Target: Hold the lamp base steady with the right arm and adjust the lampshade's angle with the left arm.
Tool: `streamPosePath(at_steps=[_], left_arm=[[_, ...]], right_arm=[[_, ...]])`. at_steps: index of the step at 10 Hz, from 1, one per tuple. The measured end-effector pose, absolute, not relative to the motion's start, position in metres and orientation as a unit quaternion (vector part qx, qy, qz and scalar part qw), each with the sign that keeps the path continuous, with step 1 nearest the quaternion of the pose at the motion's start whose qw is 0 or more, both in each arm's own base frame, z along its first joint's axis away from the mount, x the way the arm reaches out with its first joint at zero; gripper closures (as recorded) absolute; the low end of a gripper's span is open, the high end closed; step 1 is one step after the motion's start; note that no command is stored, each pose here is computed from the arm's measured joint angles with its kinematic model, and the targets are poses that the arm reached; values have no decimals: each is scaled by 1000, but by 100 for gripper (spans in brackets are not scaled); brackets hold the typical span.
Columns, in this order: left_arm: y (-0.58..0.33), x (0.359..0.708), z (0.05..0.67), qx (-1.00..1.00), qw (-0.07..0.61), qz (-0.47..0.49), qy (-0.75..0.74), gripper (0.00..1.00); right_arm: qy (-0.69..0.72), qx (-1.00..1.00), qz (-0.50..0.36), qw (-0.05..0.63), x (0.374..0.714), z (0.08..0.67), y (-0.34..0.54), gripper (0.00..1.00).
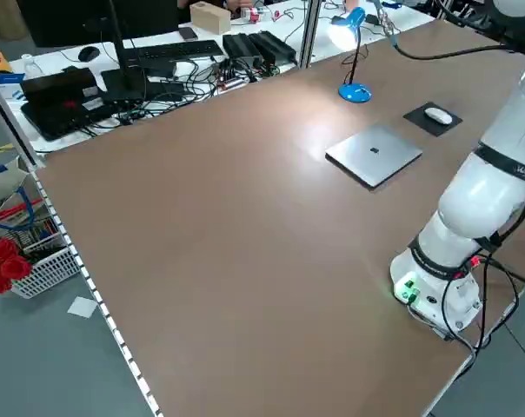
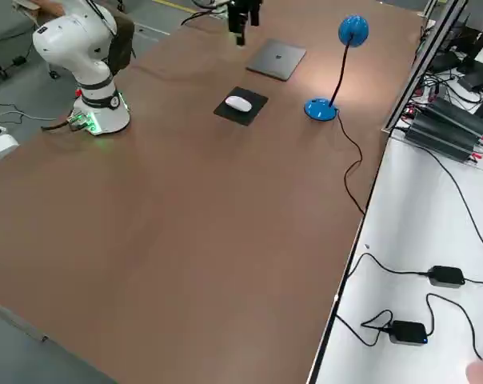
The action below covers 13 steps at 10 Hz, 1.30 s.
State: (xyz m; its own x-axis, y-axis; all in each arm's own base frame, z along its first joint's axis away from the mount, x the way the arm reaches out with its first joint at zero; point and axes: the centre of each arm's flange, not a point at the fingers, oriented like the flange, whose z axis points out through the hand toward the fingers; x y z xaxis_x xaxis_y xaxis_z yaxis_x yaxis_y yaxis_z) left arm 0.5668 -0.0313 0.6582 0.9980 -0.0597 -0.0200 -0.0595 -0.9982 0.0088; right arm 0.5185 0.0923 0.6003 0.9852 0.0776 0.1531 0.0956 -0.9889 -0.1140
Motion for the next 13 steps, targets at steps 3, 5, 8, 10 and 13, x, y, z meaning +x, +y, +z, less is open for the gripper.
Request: streamPosePath(at_steps=[3, 5, 8, 10, 13], left_arm=[[-81, 596, 649, 992, 15, 37, -118, 4], [-91, 607, 639, 974, 22, 48, -222, 2], [-100, 613, 626, 933, 27, 44, -356, 1], [-134, 616, 615, 907, 50, 50, -415, 1], [-211, 623, 602, 843, 93, 115, -517, 1]], right_arm=[[-115, -974, -158, 110, 564, 527, 204, 0], [-138, -952, -214, 170, 589, 455, 268, 0], [-182, -926, -264, 200, 610, 328, 318, 0], [-217, -917, -269, 199, 628, 288, 341, 0], [-241, -911, -286, 174, 653, 251, 372, 0]])
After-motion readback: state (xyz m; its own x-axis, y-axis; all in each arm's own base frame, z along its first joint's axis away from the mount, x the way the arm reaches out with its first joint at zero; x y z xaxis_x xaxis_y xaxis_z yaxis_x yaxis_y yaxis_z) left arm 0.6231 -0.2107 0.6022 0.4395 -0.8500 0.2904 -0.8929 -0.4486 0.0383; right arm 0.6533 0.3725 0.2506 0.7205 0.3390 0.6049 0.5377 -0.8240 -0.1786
